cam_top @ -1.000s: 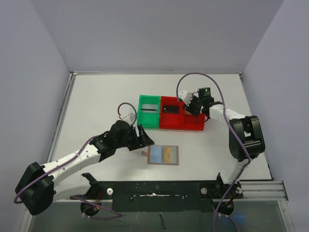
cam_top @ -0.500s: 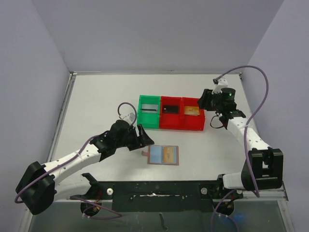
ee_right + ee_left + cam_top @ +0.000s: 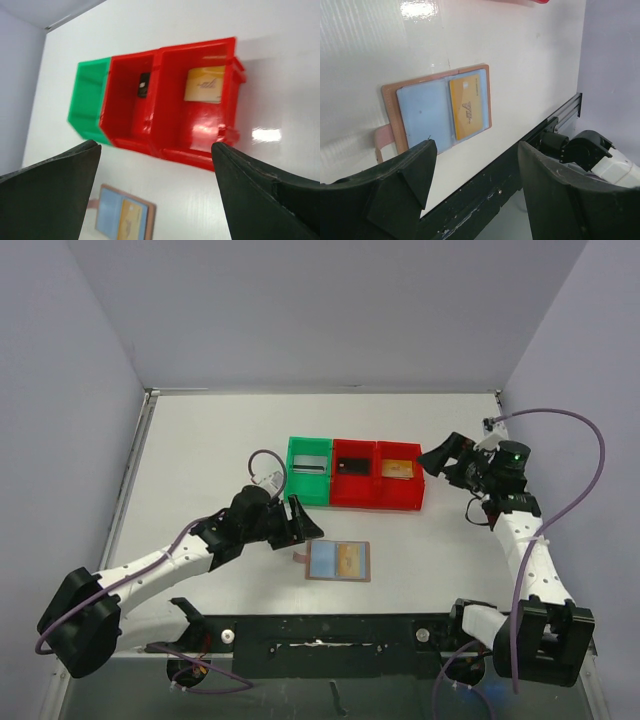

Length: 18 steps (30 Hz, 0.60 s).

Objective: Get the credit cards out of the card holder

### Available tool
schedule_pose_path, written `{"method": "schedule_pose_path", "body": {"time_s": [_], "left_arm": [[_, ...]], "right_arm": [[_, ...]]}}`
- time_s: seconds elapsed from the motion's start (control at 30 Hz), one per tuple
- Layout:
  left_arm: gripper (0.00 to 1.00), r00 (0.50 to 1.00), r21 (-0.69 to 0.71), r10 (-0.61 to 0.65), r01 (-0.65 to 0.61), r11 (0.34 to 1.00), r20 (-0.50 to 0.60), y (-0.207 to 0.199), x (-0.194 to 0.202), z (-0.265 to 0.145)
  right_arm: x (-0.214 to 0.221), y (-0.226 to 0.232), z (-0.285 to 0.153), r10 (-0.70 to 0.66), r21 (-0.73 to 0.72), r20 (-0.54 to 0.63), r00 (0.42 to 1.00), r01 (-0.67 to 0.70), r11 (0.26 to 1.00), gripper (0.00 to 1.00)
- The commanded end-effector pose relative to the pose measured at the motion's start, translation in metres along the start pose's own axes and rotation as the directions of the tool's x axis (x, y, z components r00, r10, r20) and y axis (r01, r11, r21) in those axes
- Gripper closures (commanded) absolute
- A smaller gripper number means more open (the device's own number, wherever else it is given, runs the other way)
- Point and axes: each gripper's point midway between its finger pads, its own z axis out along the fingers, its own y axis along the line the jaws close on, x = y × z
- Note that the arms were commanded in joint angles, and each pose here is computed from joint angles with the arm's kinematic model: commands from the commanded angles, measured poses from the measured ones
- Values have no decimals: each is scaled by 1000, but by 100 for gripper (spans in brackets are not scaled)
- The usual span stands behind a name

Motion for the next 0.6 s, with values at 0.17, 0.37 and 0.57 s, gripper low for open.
{"method": "schedule_pose_path", "body": {"time_s": [0.17,0.37,0.57], "left_arm": [[35,1000,140,16,-17,990,4,-34,-10,5],[36,1000,152,-8,8,988,-1,-33,-8,7],[37,1000,147,-11,11,989,-3,-31,-7,7]], "right_arm": [[50,82,-15,81,-326,-184,980,-139,935,2],[112,94,-7,93,-107,-187,978,-115,988,1],[169,106,-16,59,5,-201,978,-59,998,5]]}}
